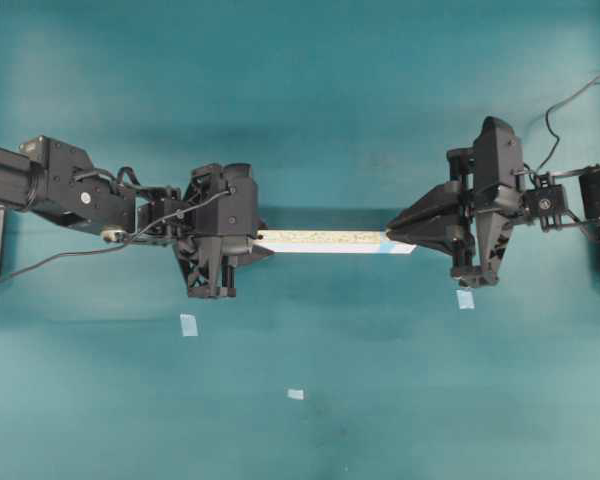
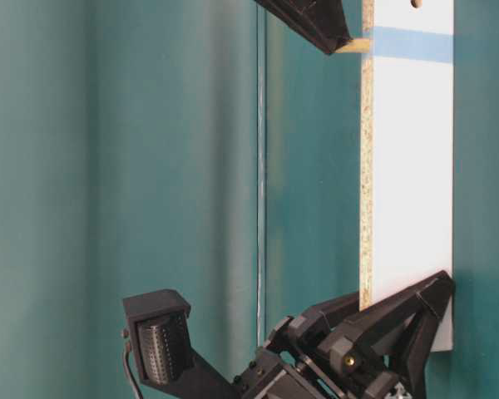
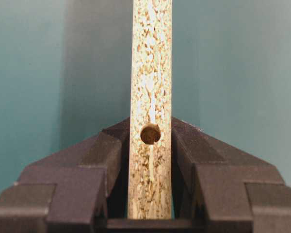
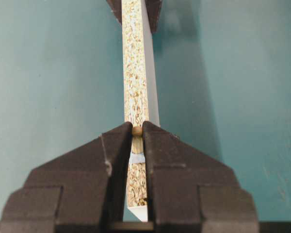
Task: Insert the rod into the hole on the wooden board.
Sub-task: 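Push the peg into the hole and open the right gripper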
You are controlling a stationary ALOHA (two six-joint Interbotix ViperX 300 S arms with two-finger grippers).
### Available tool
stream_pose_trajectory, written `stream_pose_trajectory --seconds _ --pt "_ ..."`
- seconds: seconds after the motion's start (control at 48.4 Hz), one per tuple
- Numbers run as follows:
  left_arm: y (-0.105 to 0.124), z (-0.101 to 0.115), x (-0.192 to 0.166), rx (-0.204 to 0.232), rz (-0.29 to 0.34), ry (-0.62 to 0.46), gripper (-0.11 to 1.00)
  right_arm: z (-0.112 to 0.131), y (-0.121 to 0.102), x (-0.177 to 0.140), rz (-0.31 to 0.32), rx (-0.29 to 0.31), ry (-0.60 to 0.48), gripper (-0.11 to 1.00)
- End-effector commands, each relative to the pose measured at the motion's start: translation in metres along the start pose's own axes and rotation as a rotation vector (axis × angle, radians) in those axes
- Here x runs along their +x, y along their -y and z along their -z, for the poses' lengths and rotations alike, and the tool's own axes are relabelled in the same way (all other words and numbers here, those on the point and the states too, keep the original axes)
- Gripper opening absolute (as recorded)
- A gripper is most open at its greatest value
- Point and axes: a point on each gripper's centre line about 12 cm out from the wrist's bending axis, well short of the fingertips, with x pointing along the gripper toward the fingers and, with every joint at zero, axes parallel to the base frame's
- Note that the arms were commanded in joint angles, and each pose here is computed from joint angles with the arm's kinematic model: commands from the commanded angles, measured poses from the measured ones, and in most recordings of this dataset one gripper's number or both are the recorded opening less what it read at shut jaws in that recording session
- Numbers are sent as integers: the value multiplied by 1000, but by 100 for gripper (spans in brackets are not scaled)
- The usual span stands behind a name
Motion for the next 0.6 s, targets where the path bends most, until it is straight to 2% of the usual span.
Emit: stream_pose_trajectory --seconds 0.0,0.579 --pt "-1 -5 -3 -15 -3 18 32 -2 -3 -1 -10 -6 9 10" --pt "-2 -7 -3 -19 -4 23 32 0 -6 1 -8 -13 -16 10"
